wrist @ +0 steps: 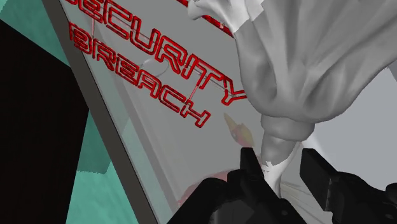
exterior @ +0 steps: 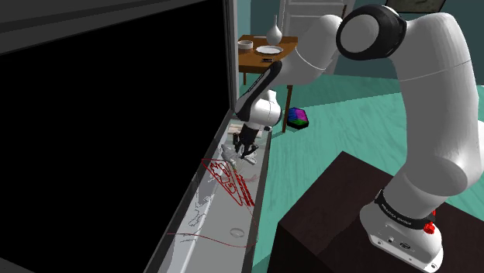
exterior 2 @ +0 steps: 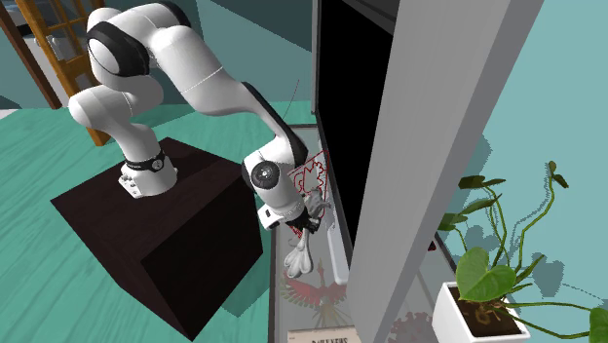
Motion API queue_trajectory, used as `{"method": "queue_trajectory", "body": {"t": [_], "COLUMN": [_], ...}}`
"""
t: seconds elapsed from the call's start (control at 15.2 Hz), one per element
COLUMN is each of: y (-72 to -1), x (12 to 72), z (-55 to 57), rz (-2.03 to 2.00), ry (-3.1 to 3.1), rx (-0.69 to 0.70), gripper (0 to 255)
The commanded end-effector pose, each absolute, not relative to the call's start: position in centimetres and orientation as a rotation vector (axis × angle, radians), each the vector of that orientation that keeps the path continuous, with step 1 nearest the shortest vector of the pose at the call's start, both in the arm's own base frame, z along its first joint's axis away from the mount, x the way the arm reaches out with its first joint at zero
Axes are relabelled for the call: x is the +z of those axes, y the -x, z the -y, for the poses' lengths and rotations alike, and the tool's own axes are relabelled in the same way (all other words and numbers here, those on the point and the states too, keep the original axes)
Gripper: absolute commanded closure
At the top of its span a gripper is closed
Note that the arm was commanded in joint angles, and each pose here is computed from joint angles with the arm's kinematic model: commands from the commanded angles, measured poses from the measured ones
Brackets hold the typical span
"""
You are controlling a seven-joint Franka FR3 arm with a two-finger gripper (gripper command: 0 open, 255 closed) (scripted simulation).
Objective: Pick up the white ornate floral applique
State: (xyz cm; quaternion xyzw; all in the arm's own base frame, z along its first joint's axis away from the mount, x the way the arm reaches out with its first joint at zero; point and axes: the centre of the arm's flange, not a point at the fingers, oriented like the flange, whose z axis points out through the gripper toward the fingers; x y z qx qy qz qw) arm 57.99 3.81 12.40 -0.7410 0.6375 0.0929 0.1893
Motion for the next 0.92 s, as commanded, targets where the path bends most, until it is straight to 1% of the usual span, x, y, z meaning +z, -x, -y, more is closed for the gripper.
{"method": "queue_trajectory", "body": {"t": [0.0, 0.73, 0.86], "y": [-58.0, -58.0, -58.0], "x": [13.4, 19.2, 19.2], "z": [-3.8, -3.8, -3.8], "rz": [-1.792, -1.792, -1.792], "ry": [2.083, 2.083, 2.083], "rx": [0.261, 0.261, 0.261], "gripper": [255, 255, 255]}}
